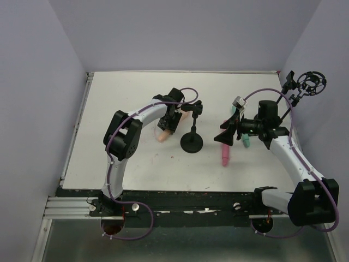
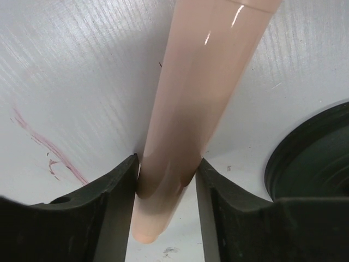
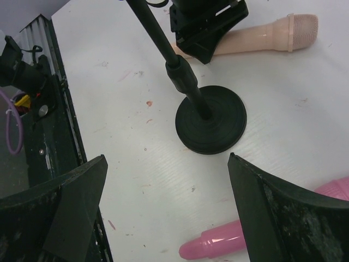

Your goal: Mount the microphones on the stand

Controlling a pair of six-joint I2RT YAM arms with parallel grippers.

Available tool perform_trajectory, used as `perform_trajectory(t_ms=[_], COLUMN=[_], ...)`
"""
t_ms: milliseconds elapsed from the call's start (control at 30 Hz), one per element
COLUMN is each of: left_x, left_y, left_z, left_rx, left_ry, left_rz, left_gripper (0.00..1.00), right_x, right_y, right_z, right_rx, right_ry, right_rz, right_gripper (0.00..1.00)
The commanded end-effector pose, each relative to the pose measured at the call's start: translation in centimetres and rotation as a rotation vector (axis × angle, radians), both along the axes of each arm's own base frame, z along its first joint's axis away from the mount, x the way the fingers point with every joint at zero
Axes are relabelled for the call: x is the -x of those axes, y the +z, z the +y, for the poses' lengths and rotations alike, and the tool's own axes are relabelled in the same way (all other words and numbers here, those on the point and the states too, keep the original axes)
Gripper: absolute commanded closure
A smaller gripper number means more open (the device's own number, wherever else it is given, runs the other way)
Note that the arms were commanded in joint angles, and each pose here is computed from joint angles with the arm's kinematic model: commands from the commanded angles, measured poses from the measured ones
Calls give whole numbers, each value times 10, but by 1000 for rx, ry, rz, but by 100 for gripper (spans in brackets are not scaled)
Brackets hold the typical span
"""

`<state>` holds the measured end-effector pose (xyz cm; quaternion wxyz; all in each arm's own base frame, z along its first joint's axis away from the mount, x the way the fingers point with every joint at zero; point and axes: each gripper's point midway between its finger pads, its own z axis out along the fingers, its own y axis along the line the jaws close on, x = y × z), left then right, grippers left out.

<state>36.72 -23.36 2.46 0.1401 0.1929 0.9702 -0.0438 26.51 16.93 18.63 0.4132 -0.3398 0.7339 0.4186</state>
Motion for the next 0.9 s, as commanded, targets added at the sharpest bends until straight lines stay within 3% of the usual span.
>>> perform_trajectory(t_ms=[0,100,233,400,633,867], left_x=[0,0,-1,-3,2,21], left_y=[-3,-2,7,39,104,169], left_z=[5,6,6,8,21,37], left_rx=[-39,-42,-28,50,242,377], left_ry=[12,10,16,56,142,172], left_rz=[2,2,-31,-122,-286,-447], left_gripper=[54,60,82,93,100,100], right_x=[-1,-2,-1,4,12,16], right_y=[14,15,16,14,25,71], right_z=[0,-2,-4,-5,-7,-10], right_rx=[-22,-24,-27,-16,31,65], right_ry=[21,17,20,52,122,157], right_rz=[-25,-29,-30,-32,-49,-74], right_gripper=[0,0,0,0,0,0])
